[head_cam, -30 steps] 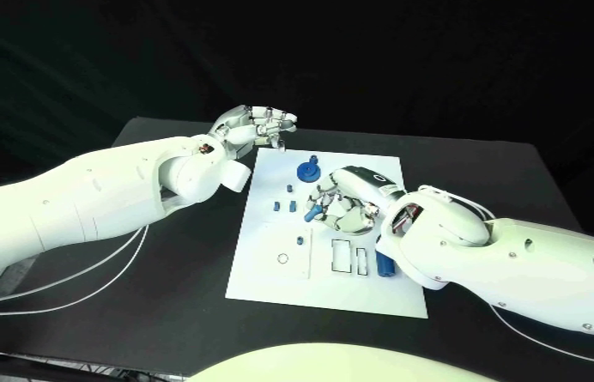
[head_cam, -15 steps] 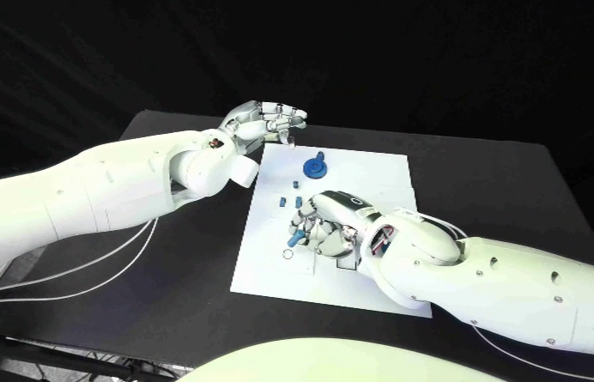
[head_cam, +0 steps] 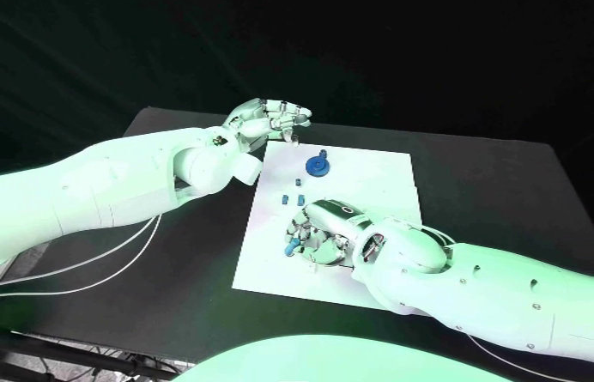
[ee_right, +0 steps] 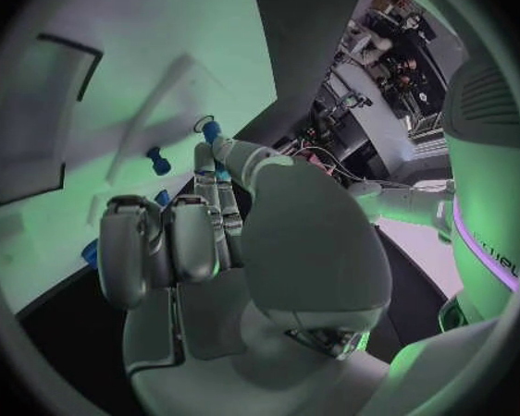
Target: Assemble the parts on the task board
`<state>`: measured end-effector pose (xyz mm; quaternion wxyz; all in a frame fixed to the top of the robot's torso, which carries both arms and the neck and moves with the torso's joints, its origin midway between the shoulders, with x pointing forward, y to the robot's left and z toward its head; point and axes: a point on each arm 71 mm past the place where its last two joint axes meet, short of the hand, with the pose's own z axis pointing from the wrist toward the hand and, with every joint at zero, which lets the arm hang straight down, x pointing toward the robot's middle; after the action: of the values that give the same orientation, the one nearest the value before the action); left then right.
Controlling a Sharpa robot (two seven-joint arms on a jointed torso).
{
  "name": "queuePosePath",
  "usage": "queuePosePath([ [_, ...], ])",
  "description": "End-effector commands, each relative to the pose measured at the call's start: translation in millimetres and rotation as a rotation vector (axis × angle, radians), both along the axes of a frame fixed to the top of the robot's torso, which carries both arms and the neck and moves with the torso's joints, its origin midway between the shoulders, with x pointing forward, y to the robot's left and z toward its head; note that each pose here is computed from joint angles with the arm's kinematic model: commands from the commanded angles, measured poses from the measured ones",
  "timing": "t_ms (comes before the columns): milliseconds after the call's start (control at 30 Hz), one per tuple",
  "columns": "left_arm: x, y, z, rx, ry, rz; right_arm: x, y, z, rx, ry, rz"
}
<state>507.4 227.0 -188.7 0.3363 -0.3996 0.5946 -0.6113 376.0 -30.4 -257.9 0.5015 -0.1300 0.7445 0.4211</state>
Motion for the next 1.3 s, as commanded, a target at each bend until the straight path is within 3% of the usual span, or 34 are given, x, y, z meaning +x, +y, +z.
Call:
queuePosePath([
  [33,-0.8,-2.5,1.0,-0.014,0.001,-0.017,-1.9,1.6,-1.7,-0.029,-0.015,0.027],
  [800,-1.4,-0.6,0.7,-0.011,0.007,-0.019,-2.7,1.8,-4.1,-0.104,-0.071,-0.004],
  [1300,-1.6,-0.6,0.6,-0.01,0.009,-0.02,-9.1,12.5,-6.2,-0.122,-0.05,0.049],
])
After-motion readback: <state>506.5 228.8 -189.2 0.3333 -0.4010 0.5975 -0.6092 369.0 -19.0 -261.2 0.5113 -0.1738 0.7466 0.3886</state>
